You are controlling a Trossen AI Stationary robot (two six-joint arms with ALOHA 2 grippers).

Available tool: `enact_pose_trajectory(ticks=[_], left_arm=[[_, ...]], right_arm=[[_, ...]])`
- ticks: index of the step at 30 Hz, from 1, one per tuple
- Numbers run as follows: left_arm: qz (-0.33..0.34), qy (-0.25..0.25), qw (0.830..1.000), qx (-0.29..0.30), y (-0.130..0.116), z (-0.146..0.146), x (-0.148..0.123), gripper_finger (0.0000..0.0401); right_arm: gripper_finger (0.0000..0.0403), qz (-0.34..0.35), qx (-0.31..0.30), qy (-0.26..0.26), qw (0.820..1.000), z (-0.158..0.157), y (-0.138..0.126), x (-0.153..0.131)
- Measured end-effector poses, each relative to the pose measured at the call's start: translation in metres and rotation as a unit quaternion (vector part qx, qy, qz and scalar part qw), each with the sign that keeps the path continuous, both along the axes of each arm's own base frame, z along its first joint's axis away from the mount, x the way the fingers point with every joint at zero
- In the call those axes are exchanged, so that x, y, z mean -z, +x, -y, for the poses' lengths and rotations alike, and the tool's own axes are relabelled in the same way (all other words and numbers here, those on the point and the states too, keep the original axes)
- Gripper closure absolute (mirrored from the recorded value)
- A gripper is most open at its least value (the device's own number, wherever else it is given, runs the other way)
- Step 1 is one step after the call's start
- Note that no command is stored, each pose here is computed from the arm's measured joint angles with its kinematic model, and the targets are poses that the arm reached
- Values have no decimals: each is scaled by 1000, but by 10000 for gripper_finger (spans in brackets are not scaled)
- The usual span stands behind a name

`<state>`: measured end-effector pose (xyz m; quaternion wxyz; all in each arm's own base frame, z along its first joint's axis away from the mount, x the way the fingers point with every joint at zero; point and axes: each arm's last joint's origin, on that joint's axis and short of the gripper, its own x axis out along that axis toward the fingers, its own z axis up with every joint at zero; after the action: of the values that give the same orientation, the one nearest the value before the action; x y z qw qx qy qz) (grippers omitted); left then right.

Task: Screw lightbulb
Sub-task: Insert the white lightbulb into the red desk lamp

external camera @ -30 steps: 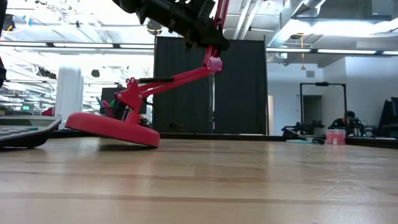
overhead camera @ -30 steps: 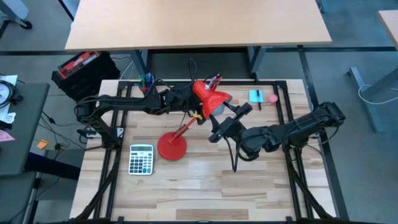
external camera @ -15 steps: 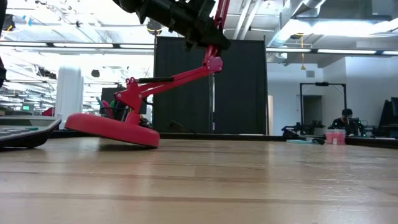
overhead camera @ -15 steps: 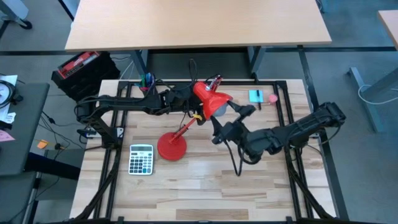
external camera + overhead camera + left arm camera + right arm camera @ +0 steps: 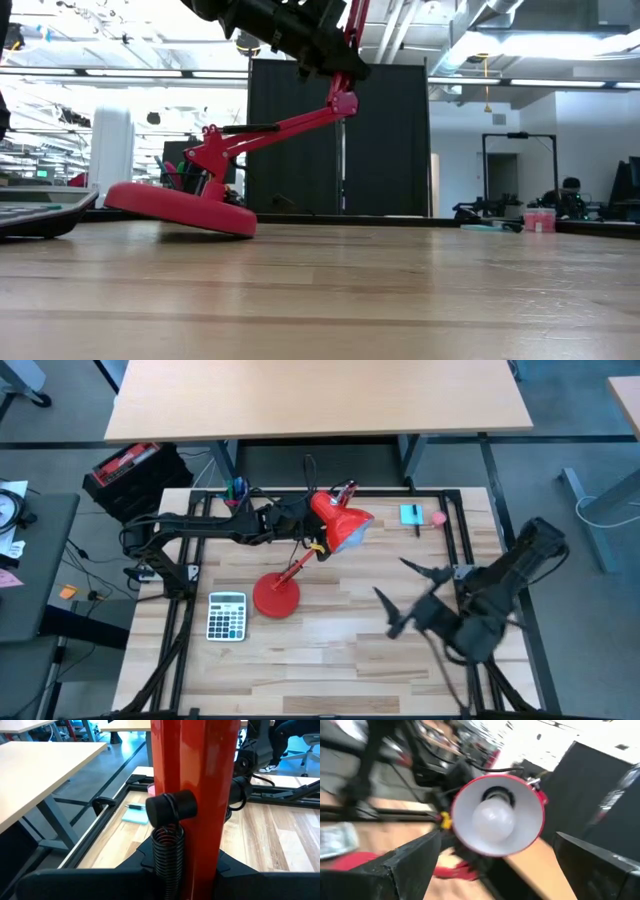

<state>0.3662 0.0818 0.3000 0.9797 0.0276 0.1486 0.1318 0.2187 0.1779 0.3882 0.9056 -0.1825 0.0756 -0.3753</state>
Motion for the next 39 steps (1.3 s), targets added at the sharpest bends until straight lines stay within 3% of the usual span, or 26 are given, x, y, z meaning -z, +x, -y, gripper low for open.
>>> enact_pose_trajectory(ticks=[4, 10, 14, 17, 24, 29, 34, 39], left_arm=[[0, -1, 1000, 2, 0, 0, 0, 342], [0, -1, 1000, 3, 0, 0, 0, 342], [-1, -2, 1000, 2, 0, 0, 0, 342], [-2, -3, 1000, 2, 0, 0, 0, 342], [-4, -4, 1000, 1, -1, 0, 0, 342], [-14, -6, 1000, 1, -1, 0, 2, 342], [-17, -8, 1000, 1, -1, 0, 3, 342], [-17, -11, 1000, 0, -1, 0, 3, 342]], right_arm=[[17, 66, -47, 73, 994, 8, -41, 17], [30, 131, -85, 156, 975, 36, -83, 68], [34, 167, -57, 188, 966, 56, -86, 100], [34, 191, -18, 199, 961, 65, -75, 107], [35, 104, 33, 98, 989, 57, -37, 80], [35, -40, 29, 0, 999, 50, -2, 54], [46, -167, 3, -114, 979, 46, 30, 43], [69, -290, 45, -231, 928, 50, 51, 40]])
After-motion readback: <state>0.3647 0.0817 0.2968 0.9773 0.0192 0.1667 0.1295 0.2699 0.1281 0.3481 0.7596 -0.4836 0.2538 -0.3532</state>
